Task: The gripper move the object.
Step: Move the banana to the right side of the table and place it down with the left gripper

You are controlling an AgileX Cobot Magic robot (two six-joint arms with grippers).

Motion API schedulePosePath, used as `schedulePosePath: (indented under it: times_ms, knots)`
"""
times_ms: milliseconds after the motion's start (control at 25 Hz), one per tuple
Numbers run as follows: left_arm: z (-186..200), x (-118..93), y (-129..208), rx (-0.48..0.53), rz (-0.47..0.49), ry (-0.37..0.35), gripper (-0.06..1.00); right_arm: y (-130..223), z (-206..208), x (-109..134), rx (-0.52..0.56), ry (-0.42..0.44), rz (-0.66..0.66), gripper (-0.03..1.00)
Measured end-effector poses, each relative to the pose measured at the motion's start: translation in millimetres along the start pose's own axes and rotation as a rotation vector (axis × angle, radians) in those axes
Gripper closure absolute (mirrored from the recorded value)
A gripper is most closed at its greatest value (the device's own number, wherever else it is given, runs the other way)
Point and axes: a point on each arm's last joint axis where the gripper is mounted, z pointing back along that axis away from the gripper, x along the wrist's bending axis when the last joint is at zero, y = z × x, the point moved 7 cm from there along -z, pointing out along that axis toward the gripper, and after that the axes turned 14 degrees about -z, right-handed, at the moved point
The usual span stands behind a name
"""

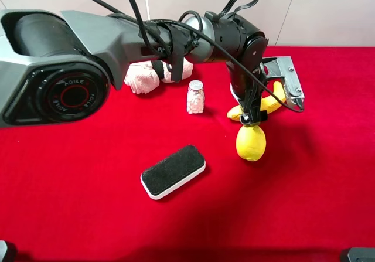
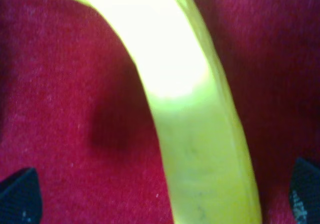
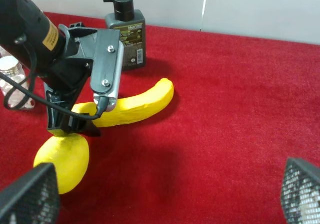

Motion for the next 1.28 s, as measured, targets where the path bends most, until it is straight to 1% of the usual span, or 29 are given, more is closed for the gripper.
schedulePosePath:
  times_ms: [80, 240, 520, 720, 1000, 1120, 1280]
  knots:
    - [0, 0, 2, 0.010, -0.005, -0.001, -0.03, 0, 0, 0, 0.000, 0.000, 0.000, 0.27]
    - [3, 1, 2, 0.015, 0.022, -0.001, -0.03, 0, 0, 0, 0.000, 0.000, 0.000, 0.27]
    - [15, 10, -5, 0.020, 0.055, -0.004, -0.03, 0, 0, 0, 0.000, 0.000, 0.000, 0.27]
    - [29, 17, -9, 0.041, 0.104, 0.005, -0.03, 0, 0, 0, 0.000, 0.000, 0.000, 0.27]
    - [52, 20, -14, 0.079, 0.145, 0.058, -0.03, 0, 0, 0, 0.000, 0.000, 0.000, 0.27]
    - [63, 17, -18, 0.101, 0.145, 0.088, -0.03, 0, 0, 0, 0.000, 0.000, 0.000, 0.27]
    - [81, 13, -27, 0.104, 0.135, 0.102, -0.04, 0, 0, 0, 0.000, 0.000, 0.000, 0.27]
